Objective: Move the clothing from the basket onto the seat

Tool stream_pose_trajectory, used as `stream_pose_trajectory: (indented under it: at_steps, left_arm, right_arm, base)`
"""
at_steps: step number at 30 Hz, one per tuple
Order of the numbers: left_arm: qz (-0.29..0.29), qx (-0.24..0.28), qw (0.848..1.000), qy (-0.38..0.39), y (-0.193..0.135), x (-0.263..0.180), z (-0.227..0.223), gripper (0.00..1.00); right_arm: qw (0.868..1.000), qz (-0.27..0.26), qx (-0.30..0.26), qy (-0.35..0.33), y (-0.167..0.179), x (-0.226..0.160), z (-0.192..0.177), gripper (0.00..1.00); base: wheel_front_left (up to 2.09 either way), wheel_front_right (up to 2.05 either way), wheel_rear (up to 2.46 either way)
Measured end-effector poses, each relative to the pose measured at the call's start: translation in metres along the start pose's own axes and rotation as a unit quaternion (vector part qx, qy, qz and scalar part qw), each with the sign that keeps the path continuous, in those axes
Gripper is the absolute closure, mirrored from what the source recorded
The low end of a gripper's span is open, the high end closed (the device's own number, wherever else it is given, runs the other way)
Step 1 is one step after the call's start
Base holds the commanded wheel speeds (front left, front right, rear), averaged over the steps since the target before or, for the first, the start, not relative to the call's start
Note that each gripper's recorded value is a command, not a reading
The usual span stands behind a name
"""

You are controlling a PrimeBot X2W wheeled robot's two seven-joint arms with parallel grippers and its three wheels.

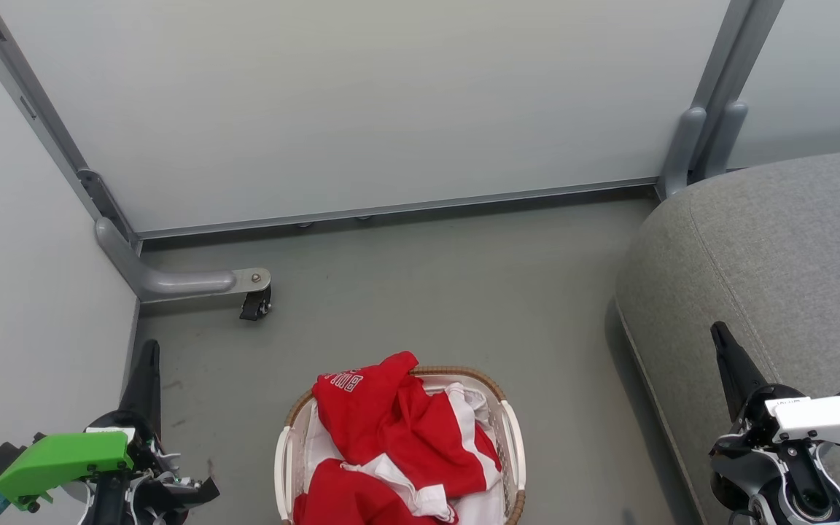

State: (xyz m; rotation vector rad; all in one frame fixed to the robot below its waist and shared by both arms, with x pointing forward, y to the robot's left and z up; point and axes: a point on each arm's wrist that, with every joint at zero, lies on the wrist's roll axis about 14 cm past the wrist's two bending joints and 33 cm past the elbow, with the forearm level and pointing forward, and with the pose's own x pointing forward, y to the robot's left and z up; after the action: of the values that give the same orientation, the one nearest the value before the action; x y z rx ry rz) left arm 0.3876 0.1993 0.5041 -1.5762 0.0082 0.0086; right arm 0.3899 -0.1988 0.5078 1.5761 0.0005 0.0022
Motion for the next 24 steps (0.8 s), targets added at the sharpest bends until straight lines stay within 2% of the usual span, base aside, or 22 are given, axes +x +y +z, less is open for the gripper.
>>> stream_pose_trajectory:
  at_steps: [7,8,15,24]
  left_arm:
    - [0.0,0.0,1.0,0.0,0.0,0.0,0.0,1.0]
    - [0.002,0.0,1.0,0.0,0.001,0.0,0.0,0.0]
    - [0.052,-0.006,0.999,0.0,0.034,-0.015,-0.004,0.0]
    - [0.049,0.013,0.999,-0.001,0.033,-0.015,-0.011,0.0]
  right_arm:
    - [1.0,0.0,0.0,0.0,0.0,0.0,0.0,1.0]
    - [1.0,-0.002,0.0,0.0,-0.001,0.0,0.0,0.0]
    - [0.999,-0.044,0.011,-0.002,-0.03,-0.012,-0.005,0.0]
    - [0.999,-0.049,-0.017,-0.013,-0.032,-0.014,-0.004,0.0]
  base:
    - [0.0,0.0,0.0]
    - [0.0,0.0,0.0]
    - [0.0,0.0,0.0]
    - [0.0,0.0,0.0]
